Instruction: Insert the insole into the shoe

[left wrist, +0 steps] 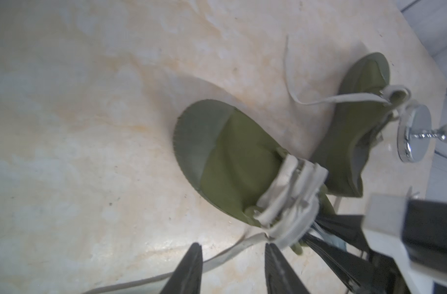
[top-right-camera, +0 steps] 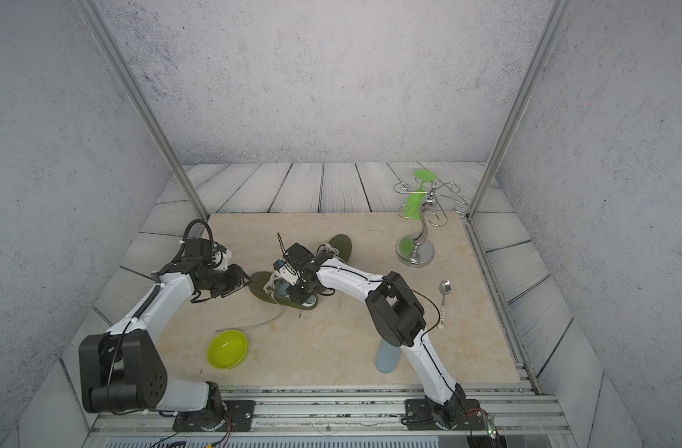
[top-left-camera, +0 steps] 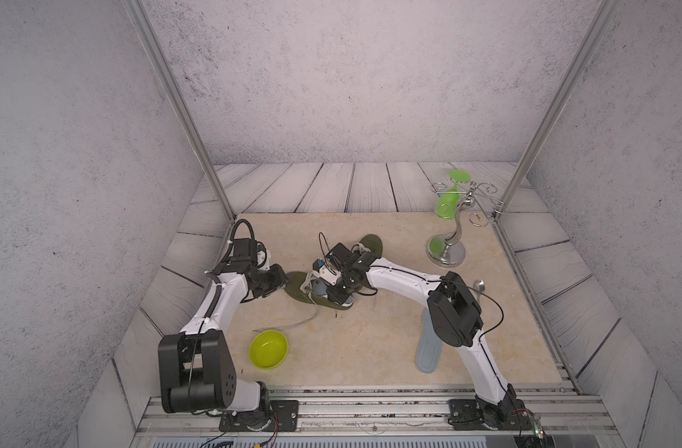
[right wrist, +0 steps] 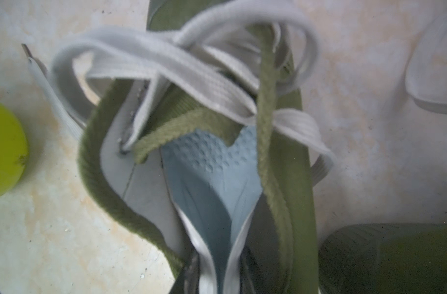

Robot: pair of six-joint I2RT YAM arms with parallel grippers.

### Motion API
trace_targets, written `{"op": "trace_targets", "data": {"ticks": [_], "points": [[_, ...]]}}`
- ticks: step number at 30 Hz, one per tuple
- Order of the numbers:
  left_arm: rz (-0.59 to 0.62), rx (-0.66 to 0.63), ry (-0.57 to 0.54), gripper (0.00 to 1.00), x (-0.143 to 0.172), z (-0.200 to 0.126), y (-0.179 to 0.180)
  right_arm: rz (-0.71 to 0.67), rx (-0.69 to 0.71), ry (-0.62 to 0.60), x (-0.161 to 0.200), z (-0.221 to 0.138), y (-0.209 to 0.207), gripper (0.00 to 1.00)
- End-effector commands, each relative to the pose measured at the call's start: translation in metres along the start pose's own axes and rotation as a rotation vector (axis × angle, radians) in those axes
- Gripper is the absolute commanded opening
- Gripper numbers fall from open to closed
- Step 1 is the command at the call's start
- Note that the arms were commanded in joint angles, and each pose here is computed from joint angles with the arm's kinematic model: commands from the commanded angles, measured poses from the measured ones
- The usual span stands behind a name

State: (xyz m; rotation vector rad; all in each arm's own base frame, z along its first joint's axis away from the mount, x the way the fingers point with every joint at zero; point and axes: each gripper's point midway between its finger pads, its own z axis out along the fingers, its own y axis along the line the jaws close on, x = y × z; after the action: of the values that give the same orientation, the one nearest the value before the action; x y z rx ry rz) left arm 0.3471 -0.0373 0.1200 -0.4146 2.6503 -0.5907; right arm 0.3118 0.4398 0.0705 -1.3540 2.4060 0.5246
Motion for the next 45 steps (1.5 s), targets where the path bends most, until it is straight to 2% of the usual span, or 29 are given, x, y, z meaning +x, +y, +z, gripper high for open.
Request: {"op": "trace_targets", "data": {"ticks": [1, 5, 9, 13, 29, 40, 45], "points": [[-0.059, -0.04, 0.012, 0.44, -0.022, 0.009, 0.019, -0.007, 0.001, -0.01, -0.007, -0.023, 0.007, 0.27], [-0.088, -0.061, 0.017, 0.45, -0.042, 0.026, 0.037, -0.008, 0.002, -0.007, -0.007, -0.024, 0.008, 0.27], [-0.12, 0.033, 0.045, 0.46, -0.055, 0.041, 0.032, -0.011, 0.007, 0.002, -0.006, -0.024, 0.007, 0.27], [-0.102, 0.154, 0.038, 0.5, -0.064, 0.05, 0.016, -0.014, 0.007, 0.008, -0.006, -0.024, 0.008, 0.27], [-0.074, 0.223, 0.126, 0.49, -0.052, 0.092, 0.006, -0.023, 0.006, 0.027, -0.01, -0.02, 0.012, 0.27], [-0.044, 0.261, 0.162, 0.48, -0.042, 0.102, -0.006, -0.068, 0.021, 0.051, -0.015, -0.003, 0.004, 0.27], [-0.039, 0.268, 0.171, 0.47, -0.037, 0.105, -0.009, -0.043, 0.01, 0.044, -0.016, 0.007, 0.004, 0.27]]}}
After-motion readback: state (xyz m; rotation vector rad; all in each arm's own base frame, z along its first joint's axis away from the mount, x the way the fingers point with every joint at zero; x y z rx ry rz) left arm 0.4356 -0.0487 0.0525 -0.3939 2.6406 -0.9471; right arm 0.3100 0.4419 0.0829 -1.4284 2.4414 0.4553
